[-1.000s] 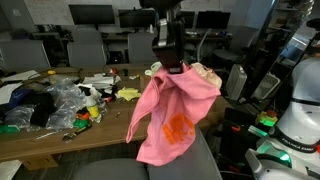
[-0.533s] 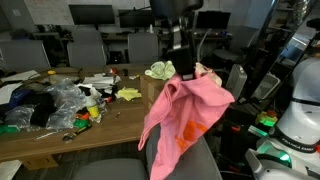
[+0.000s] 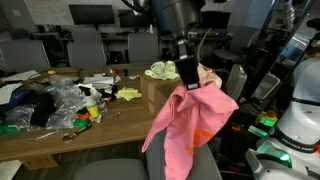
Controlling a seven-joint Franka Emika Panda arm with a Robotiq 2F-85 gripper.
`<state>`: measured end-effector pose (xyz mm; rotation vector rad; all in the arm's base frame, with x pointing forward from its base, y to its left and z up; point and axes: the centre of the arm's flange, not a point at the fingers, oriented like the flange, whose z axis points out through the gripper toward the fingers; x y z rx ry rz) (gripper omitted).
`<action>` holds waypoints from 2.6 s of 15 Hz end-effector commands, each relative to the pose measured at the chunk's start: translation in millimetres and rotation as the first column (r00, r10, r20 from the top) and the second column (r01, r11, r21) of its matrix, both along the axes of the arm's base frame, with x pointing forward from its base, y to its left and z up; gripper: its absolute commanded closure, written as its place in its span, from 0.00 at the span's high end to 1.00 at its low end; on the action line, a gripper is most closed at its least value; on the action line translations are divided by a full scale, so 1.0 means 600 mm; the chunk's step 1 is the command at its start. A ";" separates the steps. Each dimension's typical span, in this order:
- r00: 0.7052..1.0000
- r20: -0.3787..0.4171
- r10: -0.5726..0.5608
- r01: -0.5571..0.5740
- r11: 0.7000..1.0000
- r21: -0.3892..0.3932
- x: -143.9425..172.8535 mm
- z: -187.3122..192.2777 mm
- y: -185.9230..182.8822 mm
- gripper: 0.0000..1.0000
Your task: Move the two shirts and the yellow towel from the top of the box to the backrest of the chair
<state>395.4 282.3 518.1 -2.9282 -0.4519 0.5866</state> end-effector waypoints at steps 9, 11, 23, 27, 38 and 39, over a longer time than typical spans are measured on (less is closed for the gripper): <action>0.990 -0.068 0.120 -0.105 0.975 0.195 -0.017 -0.038 0.018 0.02; 0.986 -0.083 0.141 -0.122 0.972 0.201 -0.020 -0.047 0.028 0.02; 0.967 -0.194 0.165 -0.107 0.955 0.277 -0.019 -0.102 0.043 0.02; 0.962 -0.243 0.124 -0.058 0.963 0.262 -0.023 -0.126 0.025 0.02; 0.939 -0.342 -0.027 0.106 0.971 0.215 -0.032 -0.174 -0.040 0.02; 0.936 -0.348 -0.045 0.127 0.968 0.216 -0.033 -0.175 -0.048 0.02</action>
